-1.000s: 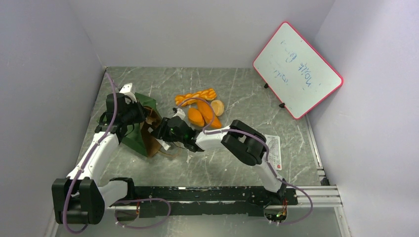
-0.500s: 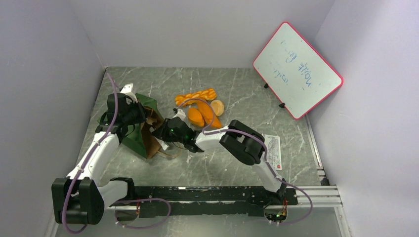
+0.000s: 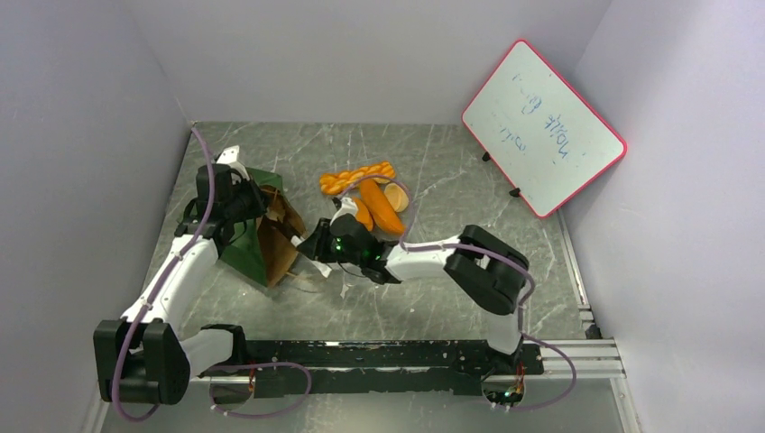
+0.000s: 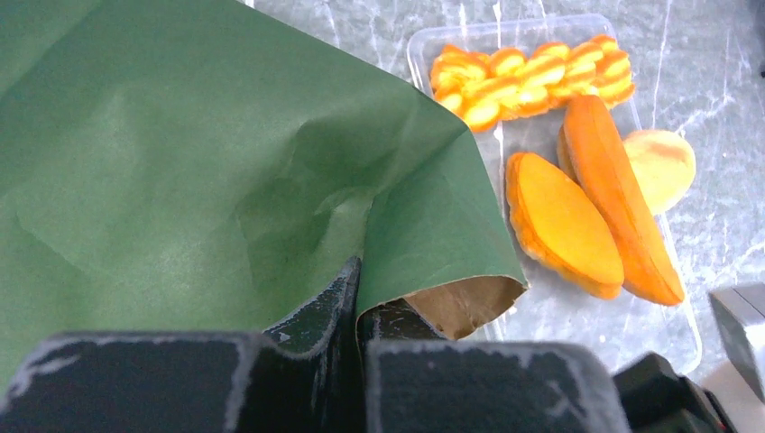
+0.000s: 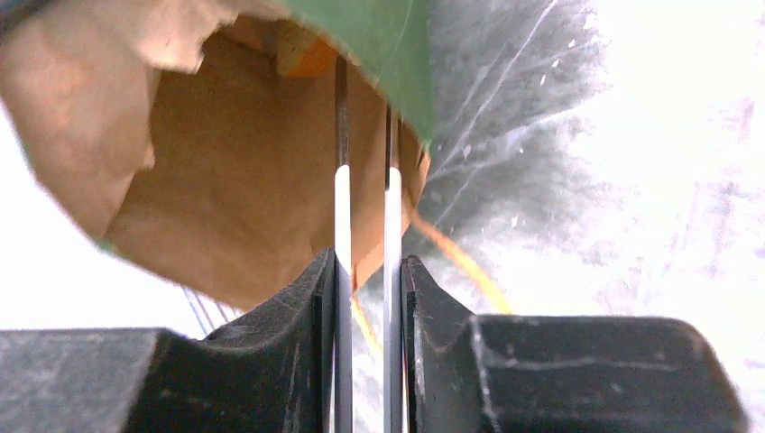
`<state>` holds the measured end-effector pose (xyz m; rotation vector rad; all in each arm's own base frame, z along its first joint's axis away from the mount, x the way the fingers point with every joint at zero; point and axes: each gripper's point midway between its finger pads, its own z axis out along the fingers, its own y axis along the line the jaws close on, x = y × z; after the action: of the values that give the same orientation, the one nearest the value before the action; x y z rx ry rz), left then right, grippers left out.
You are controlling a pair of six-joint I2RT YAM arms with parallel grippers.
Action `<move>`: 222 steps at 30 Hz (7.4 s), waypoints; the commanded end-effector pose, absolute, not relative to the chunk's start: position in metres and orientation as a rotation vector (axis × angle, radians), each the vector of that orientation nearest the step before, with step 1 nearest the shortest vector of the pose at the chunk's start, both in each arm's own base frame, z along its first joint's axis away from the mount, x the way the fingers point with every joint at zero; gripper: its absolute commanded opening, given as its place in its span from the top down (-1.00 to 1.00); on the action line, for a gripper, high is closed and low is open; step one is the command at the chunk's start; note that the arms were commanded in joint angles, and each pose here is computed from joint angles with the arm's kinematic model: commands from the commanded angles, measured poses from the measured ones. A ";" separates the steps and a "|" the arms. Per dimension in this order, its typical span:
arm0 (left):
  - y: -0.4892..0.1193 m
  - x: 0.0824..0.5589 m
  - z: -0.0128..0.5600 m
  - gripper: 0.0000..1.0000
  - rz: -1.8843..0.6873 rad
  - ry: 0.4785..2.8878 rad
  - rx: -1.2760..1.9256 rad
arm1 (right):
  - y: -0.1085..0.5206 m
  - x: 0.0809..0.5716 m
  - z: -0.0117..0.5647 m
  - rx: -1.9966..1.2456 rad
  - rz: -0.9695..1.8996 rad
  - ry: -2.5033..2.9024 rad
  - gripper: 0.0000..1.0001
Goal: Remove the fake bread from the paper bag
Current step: Take out the fake bread from the paper bag, then place the fake bread in the container, then take out the fake bread from the paper bag.
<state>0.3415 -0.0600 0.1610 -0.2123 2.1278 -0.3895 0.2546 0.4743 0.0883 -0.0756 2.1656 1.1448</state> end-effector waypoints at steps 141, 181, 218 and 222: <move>-0.047 0.357 0.172 0.86 -0.282 2.131 -0.176 | 0.265 0.128 0.196 -0.139 0.717 2.106 0.18; -0.098 0.307 0.186 0.86 -0.596 2.130 0.155 | 0.439 0.167 0.171 -0.288 1.207 2.128 0.19; -0.088 0.318 0.187 0.86 -0.431 1.988 -0.217 | 0.492 0.203 0.110 0.241 1.337 2.527 0.21; -0.089 0.320 0.188 0.86 -0.392 1.976 -0.226 | 0.492 0.199 0.109 0.277 1.355 2.565 0.20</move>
<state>0.3115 -0.0937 0.1737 -0.1783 2.0392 -0.4430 0.1995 0.4890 0.1047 0.2047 2.5262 1.3191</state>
